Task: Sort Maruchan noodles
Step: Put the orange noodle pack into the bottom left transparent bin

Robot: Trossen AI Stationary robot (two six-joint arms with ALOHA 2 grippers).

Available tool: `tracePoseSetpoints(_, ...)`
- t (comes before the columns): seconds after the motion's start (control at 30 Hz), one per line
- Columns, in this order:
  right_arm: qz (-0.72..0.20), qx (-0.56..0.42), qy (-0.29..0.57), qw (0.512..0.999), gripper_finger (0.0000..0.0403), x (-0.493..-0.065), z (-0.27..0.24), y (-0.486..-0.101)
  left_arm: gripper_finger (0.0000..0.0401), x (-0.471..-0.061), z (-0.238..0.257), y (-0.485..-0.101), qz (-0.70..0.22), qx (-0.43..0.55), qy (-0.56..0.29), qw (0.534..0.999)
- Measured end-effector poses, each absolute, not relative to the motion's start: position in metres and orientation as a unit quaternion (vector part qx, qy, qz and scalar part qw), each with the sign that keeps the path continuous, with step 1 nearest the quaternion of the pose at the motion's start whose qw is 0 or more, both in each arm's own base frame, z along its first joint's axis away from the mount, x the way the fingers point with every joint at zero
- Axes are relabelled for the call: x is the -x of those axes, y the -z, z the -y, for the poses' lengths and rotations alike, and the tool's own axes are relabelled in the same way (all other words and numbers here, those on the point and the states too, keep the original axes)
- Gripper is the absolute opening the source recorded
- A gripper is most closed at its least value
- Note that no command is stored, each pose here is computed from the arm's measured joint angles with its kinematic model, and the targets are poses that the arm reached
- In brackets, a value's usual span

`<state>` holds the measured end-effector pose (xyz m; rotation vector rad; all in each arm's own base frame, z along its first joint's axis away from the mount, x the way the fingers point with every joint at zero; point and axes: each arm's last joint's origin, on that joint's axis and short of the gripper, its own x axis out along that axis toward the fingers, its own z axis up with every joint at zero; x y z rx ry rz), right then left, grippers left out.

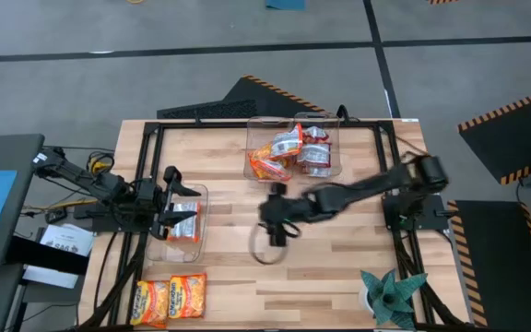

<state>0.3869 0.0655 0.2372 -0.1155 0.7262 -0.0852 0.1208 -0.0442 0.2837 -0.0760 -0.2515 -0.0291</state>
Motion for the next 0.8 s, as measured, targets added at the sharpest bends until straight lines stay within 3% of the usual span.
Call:
tracePoseSetpoints(0.23, -0.184, 0.040, 0.073, 0.979, 0.0254, -0.319, -0.099, -0.230, 0.0224, -0.148, 0.057, -0.274, 0.105, 0.050, 0.024, 0.993)
tracePoseSetpoints(0.37, -0.146, 0.058, 0.079, 0.984, 0.0254, -0.301, -0.105, -0.232, 0.0224, -0.175, 0.072, -0.269, 0.076, 0.047, 0.088, 0.992)
tracePoseSetpoints(0.53, -0.140, 0.063, 0.087, 0.984, 0.0254, -0.298, -0.104, -0.237, 0.0224, -0.199, 0.100, -0.284, -0.133, 0.121, 0.191, 0.965)
tracePoseSetpoints(0.67, -0.143, 0.064, 0.086, 0.984, 0.0254, -0.298, -0.104, -0.236, 0.0224, -0.202, 0.137, -0.286, -0.313, 0.128, 0.200, 0.920)
tracePoseSetpoints(0.8, -0.144, 0.064, 0.085, 0.984, 0.0254, -0.298, -0.104, -0.236, 0.0220, -0.195, 0.187, -0.277, -0.433, 0.135, 0.205, 0.867)
